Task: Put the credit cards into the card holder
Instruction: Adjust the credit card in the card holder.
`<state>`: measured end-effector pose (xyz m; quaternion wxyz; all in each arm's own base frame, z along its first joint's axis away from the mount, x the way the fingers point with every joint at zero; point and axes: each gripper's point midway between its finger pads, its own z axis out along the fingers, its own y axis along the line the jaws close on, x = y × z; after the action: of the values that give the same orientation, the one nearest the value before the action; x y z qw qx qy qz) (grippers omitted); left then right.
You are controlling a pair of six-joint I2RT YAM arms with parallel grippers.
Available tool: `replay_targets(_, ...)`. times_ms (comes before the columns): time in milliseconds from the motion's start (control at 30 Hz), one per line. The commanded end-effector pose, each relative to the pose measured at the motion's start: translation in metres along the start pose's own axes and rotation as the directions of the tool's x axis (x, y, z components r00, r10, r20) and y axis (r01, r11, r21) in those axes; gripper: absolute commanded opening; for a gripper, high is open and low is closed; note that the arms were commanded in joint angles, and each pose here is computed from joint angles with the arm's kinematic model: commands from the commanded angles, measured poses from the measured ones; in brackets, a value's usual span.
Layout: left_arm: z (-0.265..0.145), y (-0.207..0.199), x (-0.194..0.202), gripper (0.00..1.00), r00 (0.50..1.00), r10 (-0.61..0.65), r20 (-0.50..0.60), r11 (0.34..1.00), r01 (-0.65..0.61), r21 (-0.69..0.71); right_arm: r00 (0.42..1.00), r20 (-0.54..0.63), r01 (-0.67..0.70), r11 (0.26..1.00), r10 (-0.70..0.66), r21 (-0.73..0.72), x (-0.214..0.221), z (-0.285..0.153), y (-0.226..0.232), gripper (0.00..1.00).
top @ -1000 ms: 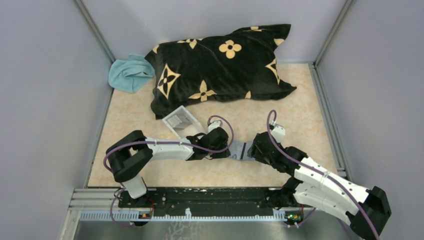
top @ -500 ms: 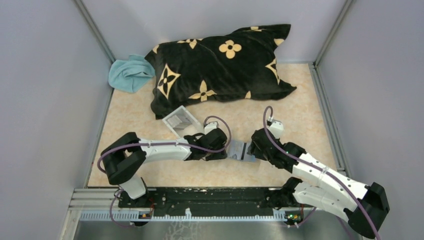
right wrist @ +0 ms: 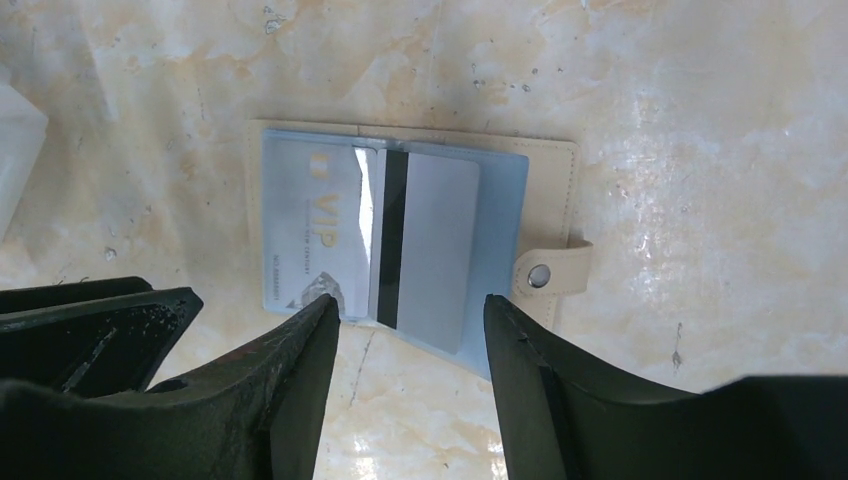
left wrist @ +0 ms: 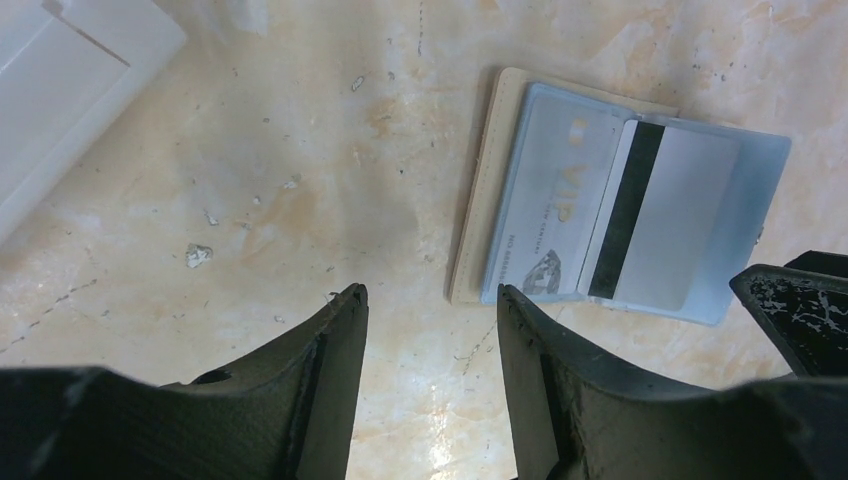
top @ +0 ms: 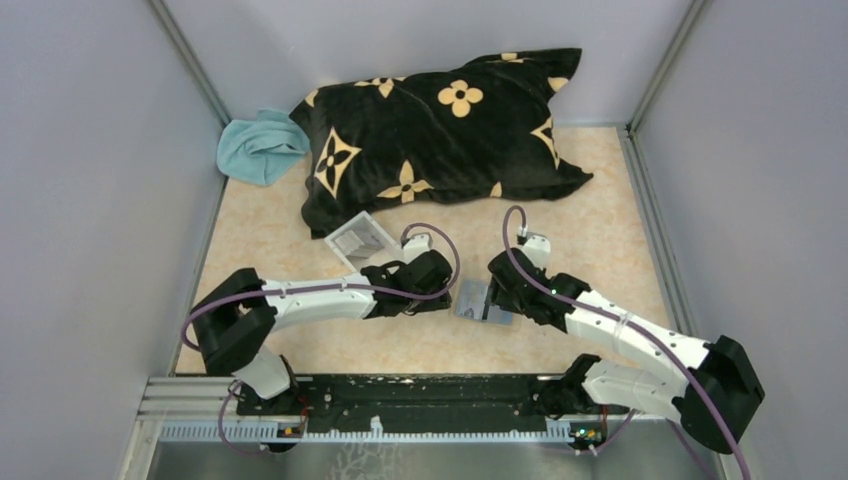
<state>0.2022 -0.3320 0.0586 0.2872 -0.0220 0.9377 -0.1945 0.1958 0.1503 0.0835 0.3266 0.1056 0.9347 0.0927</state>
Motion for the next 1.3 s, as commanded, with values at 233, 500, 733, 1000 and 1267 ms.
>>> replay_targets(233, 0.023, -0.03, -0.012, 0.58, 0.999, 0.038, 0.012, 0.997, -0.039, 0.071, 1.0, 0.018, 0.007, 0.999, -0.006, -0.032, -0.009, 0.015, 0.026, 0.55)
replay_targets(500, 0.048, -0.034, -0.005, 0.59, 0.997, 0.069, -0.033, 0.995, -0.067, 0.075, 1.0, 0.002, 0.023, 0.999, -0.023, 0.035, -0.001, 0.025, 0.014, 0.55)
replay_targets(733, 0.069, -0.019, 0.017, 0.59, 0.989, 0.081, -0.123, 0.997, -0.083, -0.008, 0.999, 0.006, 0.04, 0.995, -0.041, 0.093, 0.0, 0.027, 0.002, 0.55)
replay_targets(1000, 0.072, 0.007, 0.037, 0.58, 0.981, 0.038, -0.188, 0.992, -0.059, -0.108, 0.998, 0.014, 0.056, 0.983, -0.06, 0.178, 0.0, 0.021, -0.02, 0.55)
replay_targets(1267, 0.071, 0.017, 0.046, 0.58, 0.976, 0.028, -0.218, 0.988, -0.06, -0.141, 0.999, 0.001, 0.042, 0.978, -0.043, 0.205, 0.008, 0.012, -0.038, 0.55)
